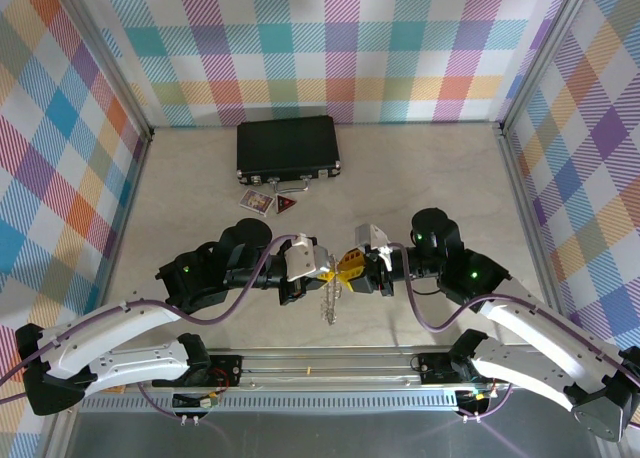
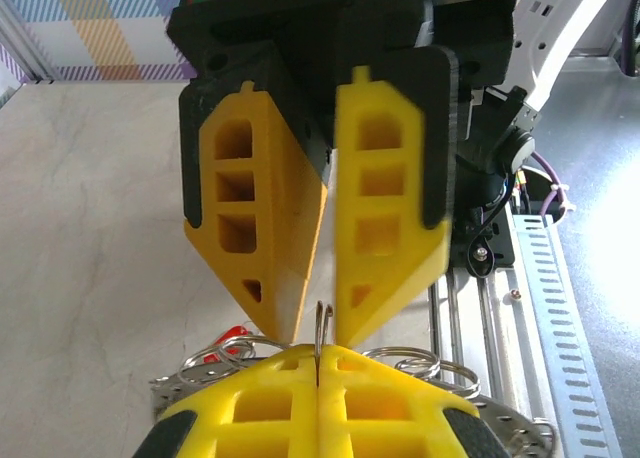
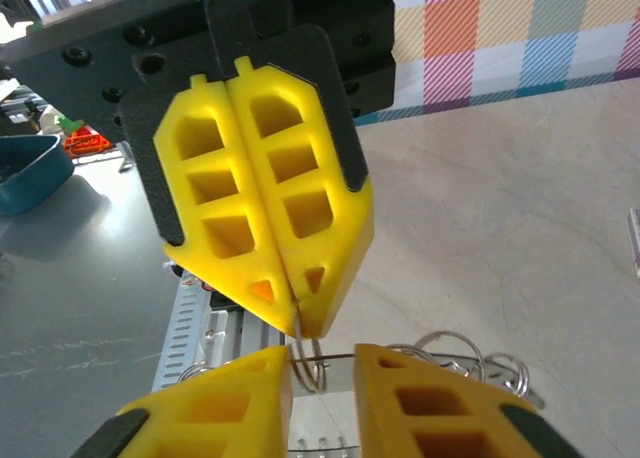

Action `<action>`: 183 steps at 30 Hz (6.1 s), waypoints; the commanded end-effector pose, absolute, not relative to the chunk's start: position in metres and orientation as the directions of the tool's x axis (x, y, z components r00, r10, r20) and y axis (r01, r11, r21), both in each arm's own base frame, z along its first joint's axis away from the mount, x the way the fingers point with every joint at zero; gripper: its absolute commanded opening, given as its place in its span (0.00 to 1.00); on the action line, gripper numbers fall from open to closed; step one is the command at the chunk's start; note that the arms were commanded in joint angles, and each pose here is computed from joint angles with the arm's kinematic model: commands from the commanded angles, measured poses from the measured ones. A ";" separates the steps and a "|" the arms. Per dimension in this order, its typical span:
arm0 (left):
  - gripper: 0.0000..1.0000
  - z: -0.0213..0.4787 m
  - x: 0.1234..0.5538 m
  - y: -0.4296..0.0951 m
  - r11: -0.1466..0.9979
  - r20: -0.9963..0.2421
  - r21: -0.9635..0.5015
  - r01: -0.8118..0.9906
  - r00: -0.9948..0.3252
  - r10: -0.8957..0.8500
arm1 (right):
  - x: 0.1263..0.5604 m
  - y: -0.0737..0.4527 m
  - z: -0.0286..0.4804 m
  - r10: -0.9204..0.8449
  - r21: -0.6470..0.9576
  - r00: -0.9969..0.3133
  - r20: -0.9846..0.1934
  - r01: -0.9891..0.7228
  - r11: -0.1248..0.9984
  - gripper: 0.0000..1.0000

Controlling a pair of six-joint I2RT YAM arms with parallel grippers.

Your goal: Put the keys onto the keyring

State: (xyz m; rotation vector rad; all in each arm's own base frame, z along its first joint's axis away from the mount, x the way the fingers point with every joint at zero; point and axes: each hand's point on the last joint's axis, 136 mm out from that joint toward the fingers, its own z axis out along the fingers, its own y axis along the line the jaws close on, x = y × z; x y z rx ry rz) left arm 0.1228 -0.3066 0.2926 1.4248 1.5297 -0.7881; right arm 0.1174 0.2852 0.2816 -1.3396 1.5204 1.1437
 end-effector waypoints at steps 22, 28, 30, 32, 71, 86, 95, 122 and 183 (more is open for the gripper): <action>0.30 0.350 0.116 -0.289 0.189 -0.999 0.002 0.982 -0.005 0.035 | 0.104 0.283 0.329 -0.070 0.055 -0.055 -0.996 -0.998 0.011 0.00; 0.31 0.354 0.109 -0.293 0.143 -1.000 -0.010 0.990 -0.014 0.026 | 0.099 0.286 0.340 -0.017 0.051 -0.050 -0.999 -0.998 -0.034 0.00; 0.31 0.354 0.109 -0.294 0.141 -1.000 -0.010 0.990 -0.014 0.026 | 0.098 0.287 0.340 -0.015 0.051 -0.050 -0.999 -0.998 -0.040 0.00; 0.31 0.353 0.110 -0.295 0.139 -1.000 -0.012 0.990 -0.015 0.026 | 0.098 0.287 0.341 -0.014 0.052 -0.052 -0.999 -0.998 -0.046 0.00; 0.00 0.356 0.117 -0.300 0.157 -1.000 -0.026 0.987 -0.026 -0.002 | 0.088 0.292 0.342 -0.024 0.068 -0.065 -0.998 -0.989 -0.134 0.00; 0.00 0.353 0.119 -0.303 0.149 -1.000 -0.021 0.989 -0.022 0.010 | 0.087 0.290 0.341 -0.020 0.072 -0.070 -0.997 -0.989 -0.128 0.00; 0.19 0.345 0.120 -0.301 0.164 -0.999 -0.024 0.986 -0.028 0.027 | 0.083 0.287 0.348 0.011 0.066 -0.069 -0.998 -0.988 -0.142 0.00; 0.04 0.345 0.113 -0.300 0.126 -0.999 -0.040 0.991 -0.040 -0.003 | 0.084 0.292 0.351 0.050 0.086 -0.096 -0.994 -0.981 -0.174 0.00; 0.00 0.279 0.156 -0.280 0.368 -0.991 -0.062 0.928 -0.103 0.092 | 0.220 0.189 0.066 -0.113 0.445 -0.988 -0.109 -0.150 0.883 0.67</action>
